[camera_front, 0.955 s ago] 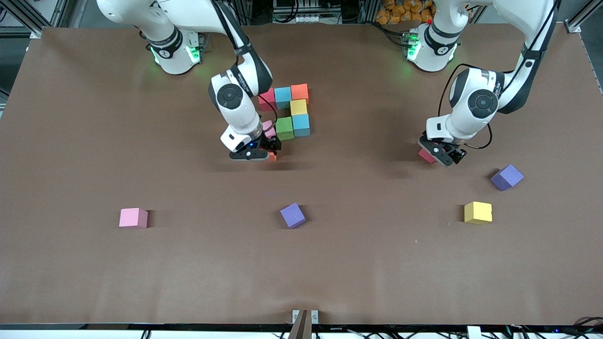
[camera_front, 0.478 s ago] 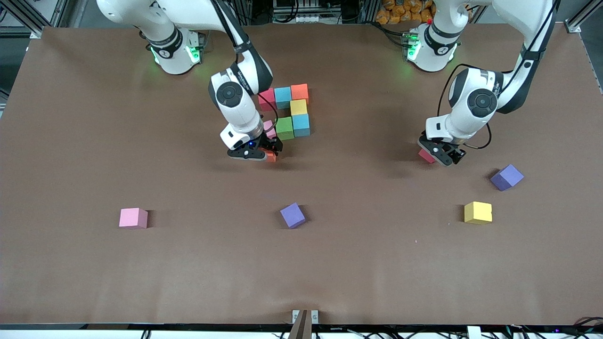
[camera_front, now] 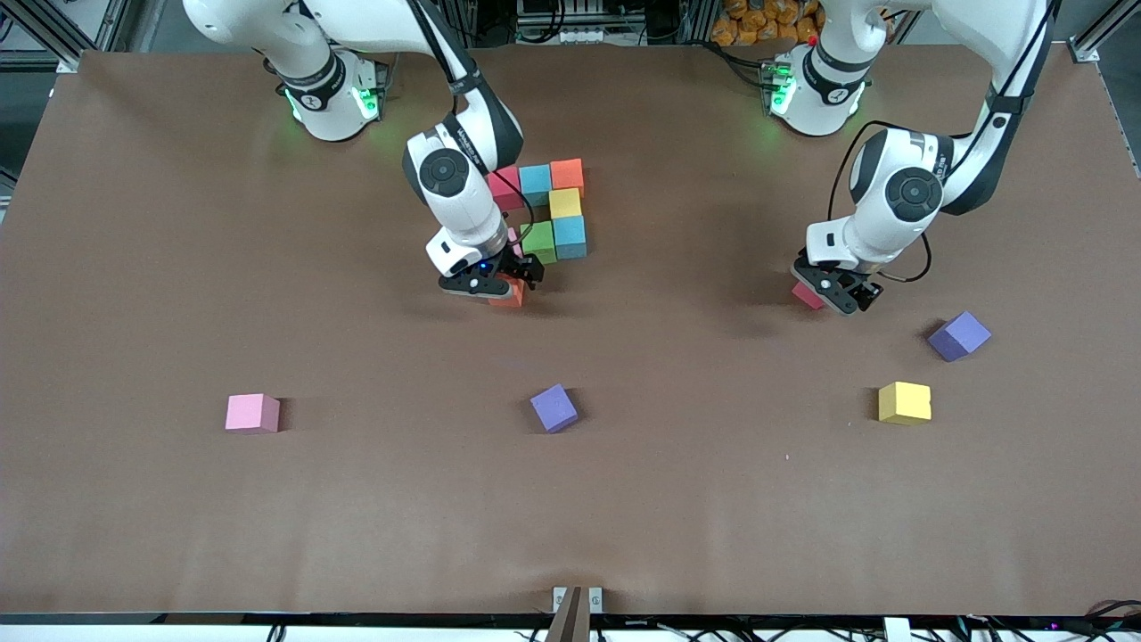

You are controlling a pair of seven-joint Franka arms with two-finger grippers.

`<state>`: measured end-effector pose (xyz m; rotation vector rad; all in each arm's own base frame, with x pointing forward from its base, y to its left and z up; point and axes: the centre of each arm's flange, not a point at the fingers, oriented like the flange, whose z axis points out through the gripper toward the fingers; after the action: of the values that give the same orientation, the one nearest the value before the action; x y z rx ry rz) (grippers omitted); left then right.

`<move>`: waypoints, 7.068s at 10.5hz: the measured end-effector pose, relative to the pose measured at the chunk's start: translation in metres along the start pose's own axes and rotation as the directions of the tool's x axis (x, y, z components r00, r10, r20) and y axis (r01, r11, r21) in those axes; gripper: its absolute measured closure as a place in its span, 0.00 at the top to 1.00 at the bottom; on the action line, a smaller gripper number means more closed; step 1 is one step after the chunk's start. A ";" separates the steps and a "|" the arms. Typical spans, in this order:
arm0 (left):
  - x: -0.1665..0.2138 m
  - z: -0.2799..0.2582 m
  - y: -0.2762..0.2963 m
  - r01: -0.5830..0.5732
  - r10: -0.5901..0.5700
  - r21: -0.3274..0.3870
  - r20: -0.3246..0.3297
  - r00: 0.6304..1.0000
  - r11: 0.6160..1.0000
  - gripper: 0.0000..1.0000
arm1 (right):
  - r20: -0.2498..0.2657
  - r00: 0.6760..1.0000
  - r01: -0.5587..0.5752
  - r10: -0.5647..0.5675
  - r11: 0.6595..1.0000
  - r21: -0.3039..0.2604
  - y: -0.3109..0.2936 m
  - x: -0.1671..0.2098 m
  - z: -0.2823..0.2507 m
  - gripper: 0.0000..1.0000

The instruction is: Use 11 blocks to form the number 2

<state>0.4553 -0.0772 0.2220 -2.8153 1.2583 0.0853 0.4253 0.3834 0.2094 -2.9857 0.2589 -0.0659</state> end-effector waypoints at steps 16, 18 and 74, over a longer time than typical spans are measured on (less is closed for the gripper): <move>-0.002 0.031 0.001 0.063 -0.062 -0.054 0.008 0.998 0.997 0.63 | 0.004 0.977 0.213 -0.213 0.977 0.005 0.106 0.150 -0.077 1.00; -0.001 0.030 -0.001 0.089 -0.089 -0.051 -0.002 0.996 0.995 0.63 | -0.012 0.973 0.230 -0.230 0.973 0.006 0.088 0.138 -0.065 1.00; 0.414 -0.088 0.291 0.640 -0.739 -0.417 -0.127 0.662 0.645 0.63 | -0.046 0.981 0.189 -0.188 0.982 0.001 0.398 0.314 -0.049 1.00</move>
<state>0.5160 -0.5847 0.2709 -3.4967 0.0470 -0.1719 0.6645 -0.0662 0.2091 -2.9966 -0.0204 -0.1548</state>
